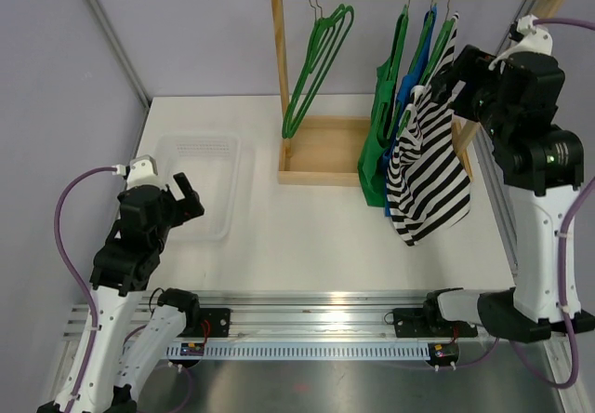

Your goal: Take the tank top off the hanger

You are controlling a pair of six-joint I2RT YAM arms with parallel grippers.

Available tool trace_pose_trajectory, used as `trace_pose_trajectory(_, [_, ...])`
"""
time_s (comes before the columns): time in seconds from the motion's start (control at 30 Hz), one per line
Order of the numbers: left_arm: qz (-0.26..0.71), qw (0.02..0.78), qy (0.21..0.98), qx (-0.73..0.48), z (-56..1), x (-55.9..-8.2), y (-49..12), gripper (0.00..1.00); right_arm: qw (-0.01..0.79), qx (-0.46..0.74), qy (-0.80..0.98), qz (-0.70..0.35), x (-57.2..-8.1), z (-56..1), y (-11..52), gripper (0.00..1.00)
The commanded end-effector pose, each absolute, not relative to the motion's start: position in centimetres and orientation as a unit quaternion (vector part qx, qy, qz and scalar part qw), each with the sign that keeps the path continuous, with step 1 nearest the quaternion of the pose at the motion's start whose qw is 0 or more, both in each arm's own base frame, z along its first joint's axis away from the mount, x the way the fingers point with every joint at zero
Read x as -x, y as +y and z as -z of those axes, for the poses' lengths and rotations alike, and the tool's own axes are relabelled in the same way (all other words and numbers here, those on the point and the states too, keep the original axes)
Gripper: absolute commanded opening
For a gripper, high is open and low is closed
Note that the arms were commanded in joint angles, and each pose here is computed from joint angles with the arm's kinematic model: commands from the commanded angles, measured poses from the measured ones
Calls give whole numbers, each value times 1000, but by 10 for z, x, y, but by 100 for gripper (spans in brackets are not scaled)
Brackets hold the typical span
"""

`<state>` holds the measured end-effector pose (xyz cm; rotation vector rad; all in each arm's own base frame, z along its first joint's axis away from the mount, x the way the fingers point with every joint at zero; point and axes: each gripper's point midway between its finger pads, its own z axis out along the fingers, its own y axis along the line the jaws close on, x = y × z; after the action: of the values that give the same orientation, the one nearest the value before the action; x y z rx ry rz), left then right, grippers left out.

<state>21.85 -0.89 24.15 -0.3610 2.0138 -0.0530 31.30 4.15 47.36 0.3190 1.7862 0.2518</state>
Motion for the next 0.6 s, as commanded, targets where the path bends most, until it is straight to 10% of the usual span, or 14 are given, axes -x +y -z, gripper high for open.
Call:
trace_pose_trajectory(0.0, [45, 547, 824, 139, -255, -225, -16, 99, 618, -129, 766, -120, -342, -490, 50, 80])
trace_pose_trajectory(0.57, [61, 551, 823, 125, -256, -225, -23, 99, 593, -146, 792, -28, -422, -456, 35, 49])
